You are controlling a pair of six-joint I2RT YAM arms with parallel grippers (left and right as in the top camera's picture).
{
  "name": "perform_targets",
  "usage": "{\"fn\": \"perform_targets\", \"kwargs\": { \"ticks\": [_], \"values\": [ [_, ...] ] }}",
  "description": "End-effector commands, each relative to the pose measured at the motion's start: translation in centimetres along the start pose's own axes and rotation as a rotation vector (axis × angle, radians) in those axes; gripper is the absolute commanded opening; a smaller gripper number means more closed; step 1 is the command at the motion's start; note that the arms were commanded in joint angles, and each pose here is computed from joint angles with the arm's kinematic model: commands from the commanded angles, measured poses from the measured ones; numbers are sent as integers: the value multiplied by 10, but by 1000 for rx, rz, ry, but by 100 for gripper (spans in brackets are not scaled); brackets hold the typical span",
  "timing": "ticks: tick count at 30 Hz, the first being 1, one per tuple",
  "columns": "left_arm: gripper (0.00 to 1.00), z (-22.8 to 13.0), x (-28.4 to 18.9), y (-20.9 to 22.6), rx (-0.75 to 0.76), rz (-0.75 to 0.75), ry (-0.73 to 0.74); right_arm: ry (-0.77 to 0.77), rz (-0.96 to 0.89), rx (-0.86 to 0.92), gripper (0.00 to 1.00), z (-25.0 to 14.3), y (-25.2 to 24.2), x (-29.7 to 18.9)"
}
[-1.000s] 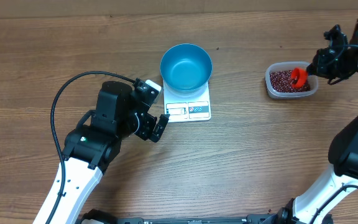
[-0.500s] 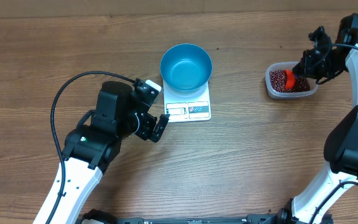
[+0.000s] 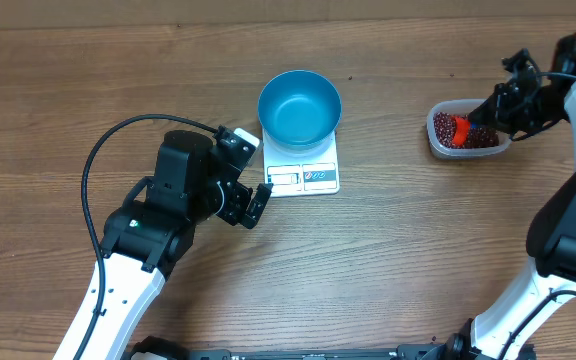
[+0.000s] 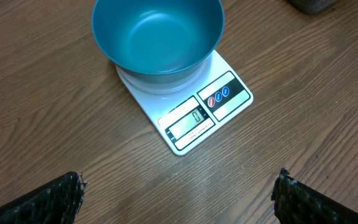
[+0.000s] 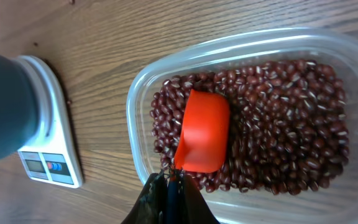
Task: Scoop item into bowl and weigh 150g on scale
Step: 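Dip the red scoop into the beans and scoop with the right gripper, then carry the filled scoop with the right gripper over the teal bowl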
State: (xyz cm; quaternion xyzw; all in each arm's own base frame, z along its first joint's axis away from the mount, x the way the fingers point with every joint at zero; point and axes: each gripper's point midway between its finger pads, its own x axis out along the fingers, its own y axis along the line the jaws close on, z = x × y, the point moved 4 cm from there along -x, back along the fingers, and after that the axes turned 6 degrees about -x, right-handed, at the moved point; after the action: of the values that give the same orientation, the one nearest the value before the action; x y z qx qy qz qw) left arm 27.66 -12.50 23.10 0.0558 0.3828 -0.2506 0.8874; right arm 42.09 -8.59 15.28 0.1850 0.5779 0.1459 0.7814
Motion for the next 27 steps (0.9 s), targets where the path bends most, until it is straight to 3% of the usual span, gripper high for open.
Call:
{"fn": "perform_targets", "kwargs": {
  "ticks": [1,17,27],
  "values": [
    [100,9,-5,0,-4,7,-25,-28,108,78,4,-2,-5,-3],
    [100,9,-5,0,-4,7,-25,-196,280,218,4,-4,-43,-50],
    [100,9,-5,0,-4,7,-25,-253,413,181,4,-9,-37,-66]
  ]
}}
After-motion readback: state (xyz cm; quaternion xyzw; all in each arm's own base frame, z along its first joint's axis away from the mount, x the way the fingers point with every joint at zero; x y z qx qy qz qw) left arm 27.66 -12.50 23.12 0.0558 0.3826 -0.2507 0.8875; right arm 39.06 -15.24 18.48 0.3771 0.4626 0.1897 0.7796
